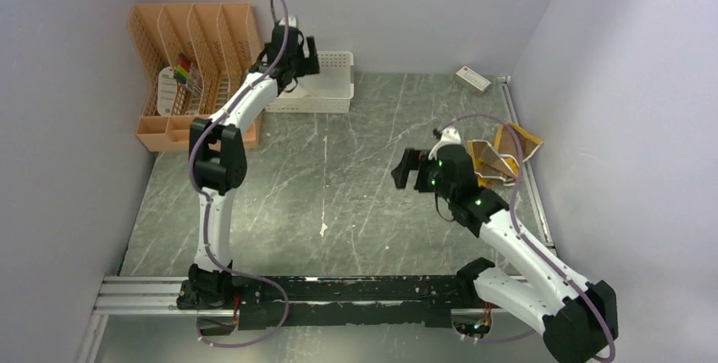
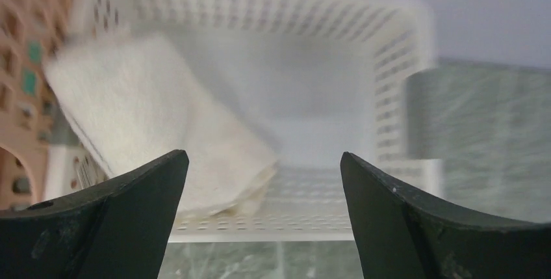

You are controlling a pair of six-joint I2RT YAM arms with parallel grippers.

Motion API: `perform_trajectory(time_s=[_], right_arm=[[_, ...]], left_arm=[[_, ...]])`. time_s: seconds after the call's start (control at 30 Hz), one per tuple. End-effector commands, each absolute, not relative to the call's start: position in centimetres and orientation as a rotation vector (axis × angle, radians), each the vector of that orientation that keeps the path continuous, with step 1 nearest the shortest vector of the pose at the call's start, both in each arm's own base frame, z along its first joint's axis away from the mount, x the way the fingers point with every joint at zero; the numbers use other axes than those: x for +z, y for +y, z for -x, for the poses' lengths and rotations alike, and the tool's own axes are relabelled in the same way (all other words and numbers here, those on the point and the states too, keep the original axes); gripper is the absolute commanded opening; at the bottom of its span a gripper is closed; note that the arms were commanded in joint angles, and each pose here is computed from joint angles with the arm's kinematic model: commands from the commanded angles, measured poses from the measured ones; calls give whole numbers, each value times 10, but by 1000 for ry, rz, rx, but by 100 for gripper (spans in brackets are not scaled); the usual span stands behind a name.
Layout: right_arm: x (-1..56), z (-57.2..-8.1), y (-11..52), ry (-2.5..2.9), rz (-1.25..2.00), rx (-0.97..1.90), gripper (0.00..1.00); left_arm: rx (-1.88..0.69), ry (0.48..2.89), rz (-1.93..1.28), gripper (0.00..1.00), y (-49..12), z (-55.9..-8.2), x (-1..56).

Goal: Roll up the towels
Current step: Move the bin to the corner of the board, then pick up the towel at the center of the board.

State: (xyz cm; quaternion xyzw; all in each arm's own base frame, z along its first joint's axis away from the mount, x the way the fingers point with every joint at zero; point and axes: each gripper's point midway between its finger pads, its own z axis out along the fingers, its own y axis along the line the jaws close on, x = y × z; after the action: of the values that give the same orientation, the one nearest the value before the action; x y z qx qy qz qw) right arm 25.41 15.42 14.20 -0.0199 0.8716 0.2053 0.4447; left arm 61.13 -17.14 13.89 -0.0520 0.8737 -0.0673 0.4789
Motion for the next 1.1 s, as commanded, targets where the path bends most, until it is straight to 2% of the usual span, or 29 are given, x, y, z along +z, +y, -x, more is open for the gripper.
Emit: perform_trajectory(time_s=[0.0,0.07,0.13,0.27,0.43,0.63,0.73,0.9,1.07], right_arm=[[184,-305,116,2056,-87,338,100],[189,-323,88,2069,-187,316,100],[184,-335,46,2081,-348,308,100],[153,-333,-48,2099,-682,140,100],[134,-316,-110,2042,-912,-104,100],[121,-315,-149,1980,-1033,-248,100],[105,-320,-163,1987,-1074,-322,100],[81,-333,-159,2065,-1054,-290,100],[64,-350,-126,2138,-961,-136,80]], left_arm=[[-289,1720,30,100,-212,-596,324],[-351,1685,-10,100,-223,-576,351],[-425,1706,-36,100,-232,-550,353],[-608,1768,-38,100,-244,-488,322],[-725,1875,-58,99,-257,-417,254],[-695,2044,-87,97,-247,-368,190],[-671,2064,-73,97,-234,-352,180],[-694,2077,-52,98,-224,-328,182],[-712,2073,-30,98,-217,-314,188]])
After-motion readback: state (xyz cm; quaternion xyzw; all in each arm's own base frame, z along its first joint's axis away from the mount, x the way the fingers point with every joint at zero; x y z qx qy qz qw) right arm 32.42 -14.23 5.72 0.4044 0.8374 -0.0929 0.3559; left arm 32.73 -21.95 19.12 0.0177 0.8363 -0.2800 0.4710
